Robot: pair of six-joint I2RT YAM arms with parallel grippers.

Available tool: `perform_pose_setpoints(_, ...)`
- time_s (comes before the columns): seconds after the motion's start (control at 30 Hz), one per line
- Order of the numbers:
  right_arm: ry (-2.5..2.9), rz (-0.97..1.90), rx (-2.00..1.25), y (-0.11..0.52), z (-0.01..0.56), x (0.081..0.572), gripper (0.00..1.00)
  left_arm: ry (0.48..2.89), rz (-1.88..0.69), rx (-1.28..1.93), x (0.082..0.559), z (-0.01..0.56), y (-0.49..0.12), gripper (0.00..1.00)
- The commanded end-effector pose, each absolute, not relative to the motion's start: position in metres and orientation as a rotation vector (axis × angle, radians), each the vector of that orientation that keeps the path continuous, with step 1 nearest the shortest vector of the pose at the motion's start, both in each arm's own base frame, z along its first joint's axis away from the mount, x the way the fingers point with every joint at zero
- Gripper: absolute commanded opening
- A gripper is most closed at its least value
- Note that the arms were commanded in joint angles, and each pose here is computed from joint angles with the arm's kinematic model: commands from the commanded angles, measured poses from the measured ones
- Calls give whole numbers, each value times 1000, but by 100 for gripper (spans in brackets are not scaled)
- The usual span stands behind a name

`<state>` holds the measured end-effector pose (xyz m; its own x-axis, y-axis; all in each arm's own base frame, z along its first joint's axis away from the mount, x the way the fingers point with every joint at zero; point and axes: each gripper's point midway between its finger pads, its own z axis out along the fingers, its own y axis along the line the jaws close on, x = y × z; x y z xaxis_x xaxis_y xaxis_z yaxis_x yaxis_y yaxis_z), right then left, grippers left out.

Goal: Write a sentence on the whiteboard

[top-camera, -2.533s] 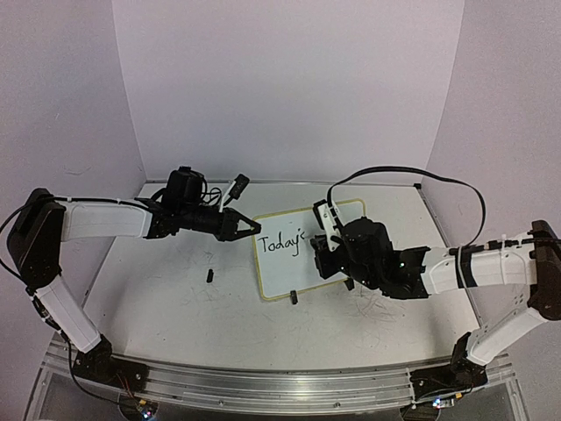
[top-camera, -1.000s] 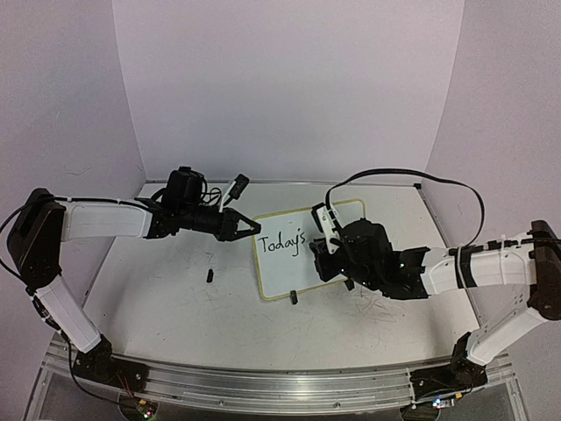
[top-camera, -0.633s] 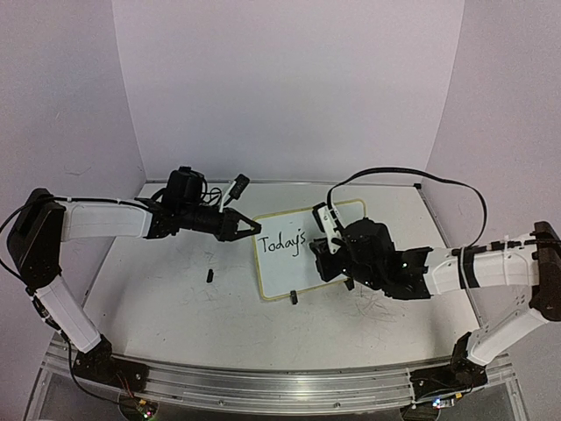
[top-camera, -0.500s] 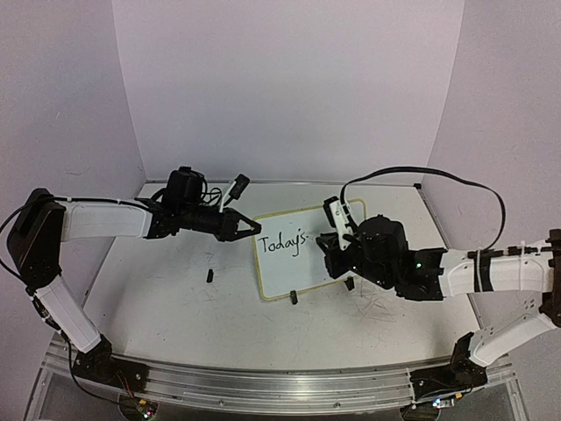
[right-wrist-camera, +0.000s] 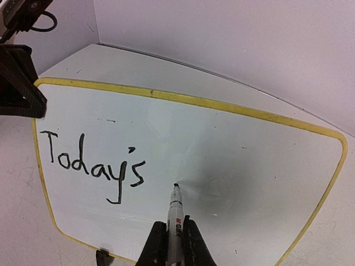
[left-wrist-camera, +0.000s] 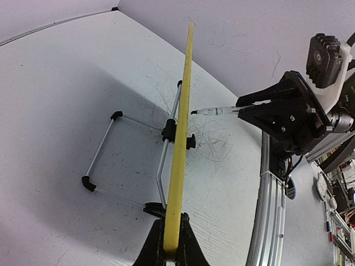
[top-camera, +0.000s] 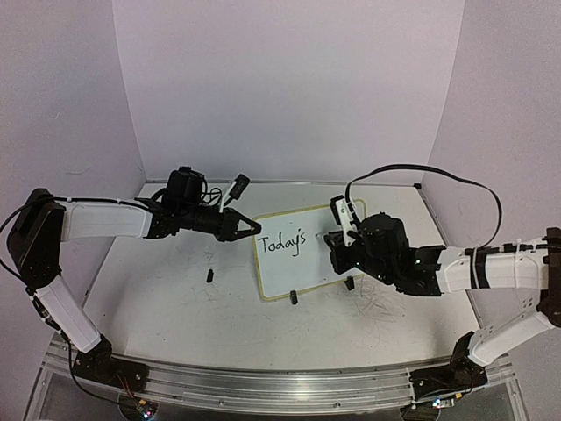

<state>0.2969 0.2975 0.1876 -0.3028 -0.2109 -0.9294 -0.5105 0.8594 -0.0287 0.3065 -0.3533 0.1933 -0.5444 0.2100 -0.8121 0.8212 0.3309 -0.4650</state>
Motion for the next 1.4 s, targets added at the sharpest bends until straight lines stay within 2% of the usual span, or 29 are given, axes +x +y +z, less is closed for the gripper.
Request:
perform_pose_setpoints(0.0,1856,345,-491,302,201,304,0,1850,-1128,890,319,222,-348,0)
perform_pose_setpoints(1.37,1893,363,-533,308,186,299,0,1846,-1135,892,318,223,-348,0)
